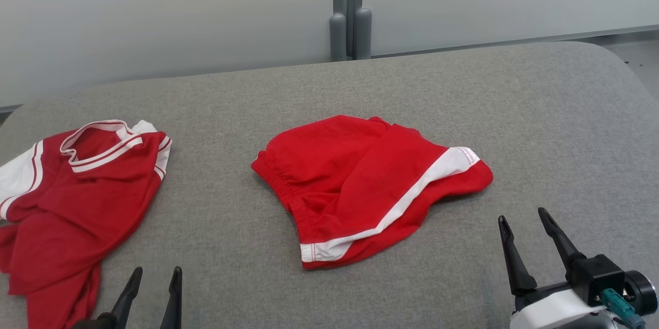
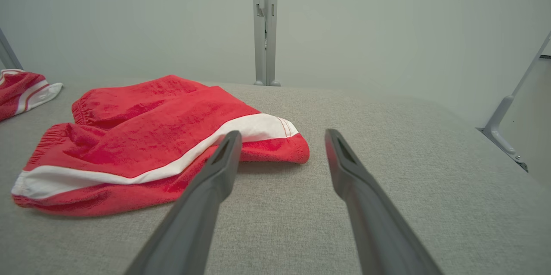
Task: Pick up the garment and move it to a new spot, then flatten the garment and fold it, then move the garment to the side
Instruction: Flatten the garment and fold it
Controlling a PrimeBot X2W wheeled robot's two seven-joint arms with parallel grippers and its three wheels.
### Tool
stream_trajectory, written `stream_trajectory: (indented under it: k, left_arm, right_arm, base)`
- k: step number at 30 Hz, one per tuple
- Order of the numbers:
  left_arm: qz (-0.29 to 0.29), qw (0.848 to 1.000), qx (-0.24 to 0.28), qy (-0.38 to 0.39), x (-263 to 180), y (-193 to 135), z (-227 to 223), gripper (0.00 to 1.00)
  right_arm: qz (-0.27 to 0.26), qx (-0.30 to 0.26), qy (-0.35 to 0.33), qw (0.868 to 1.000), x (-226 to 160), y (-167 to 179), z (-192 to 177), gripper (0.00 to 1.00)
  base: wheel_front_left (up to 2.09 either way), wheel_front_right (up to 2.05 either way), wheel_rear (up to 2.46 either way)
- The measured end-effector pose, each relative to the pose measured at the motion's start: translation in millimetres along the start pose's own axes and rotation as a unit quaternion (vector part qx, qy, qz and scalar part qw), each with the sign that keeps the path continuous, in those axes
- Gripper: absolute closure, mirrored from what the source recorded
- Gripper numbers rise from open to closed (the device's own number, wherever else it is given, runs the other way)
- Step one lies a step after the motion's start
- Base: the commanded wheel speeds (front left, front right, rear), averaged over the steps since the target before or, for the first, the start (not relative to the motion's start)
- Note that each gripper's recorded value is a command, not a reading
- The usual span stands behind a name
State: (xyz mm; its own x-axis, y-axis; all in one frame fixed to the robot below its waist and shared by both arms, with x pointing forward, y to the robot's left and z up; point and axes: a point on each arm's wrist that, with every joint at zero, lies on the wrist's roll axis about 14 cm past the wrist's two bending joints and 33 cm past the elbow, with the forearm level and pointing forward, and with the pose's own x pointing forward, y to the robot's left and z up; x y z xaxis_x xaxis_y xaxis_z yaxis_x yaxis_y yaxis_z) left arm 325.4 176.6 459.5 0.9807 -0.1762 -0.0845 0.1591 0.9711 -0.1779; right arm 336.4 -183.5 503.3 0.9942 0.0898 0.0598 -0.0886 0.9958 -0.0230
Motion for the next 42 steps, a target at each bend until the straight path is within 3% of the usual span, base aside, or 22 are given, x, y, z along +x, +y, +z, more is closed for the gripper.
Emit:
stream_trajectory:
  k: [7,14,17,24,29,38,42]
  left_arm:
    - [-0.021,0.999,-0.009,0.045,2,-6,-16,0.0]
    - [-0.071,0.991,-0.052,0.103,35,-48,5,0.0]
    - [-0.111,0.978,-0.091,0.153,39,-78,4,0.0]
    - [-0.181,0.942,-0.103,0.262,36,-112,-11,0.0]
    - [-0.194,0.924,-0.135,0.302,44,-122,-20,0.0]
    - [-0.185,0.896,-0.148,0.375,43,-122,-61,0.0]
    - [-0.184,0.893,-0.154,0.38,44,-122,-68,0.0]
  right_arm:
    - [0.037,0.016,-0.005,0.999,18,5,4,0.0]
    - [0.082,-0.03,0.082,0.993,74,-14,4,0.0]
    - [0.111,-0.04,0.152,0.981,93,-11,-6,0.0]
    - [0.159,-0.078,0.291,0.94,117,-15,-39,0.0]
    - [0.162,-0.101,0.332,0.924,138,-24,-55,0.0]
    - [0.213,-0.049,0.407,0.887,136,13,-112,0.0]
    - [0.215,-0.036,0.41,0.886,140,14,-119,0.0]
  base:
    - [0.0,0.0,0.0]
    - [0.0,0.0,0.0]
    - [0.0,0.0,0.0]
    - [0.0,0.0,0.0]
    - [0.0,0.0,0.0]
    - [0.0,0.0,0.0]
    - [0.0,0.0,0.0]
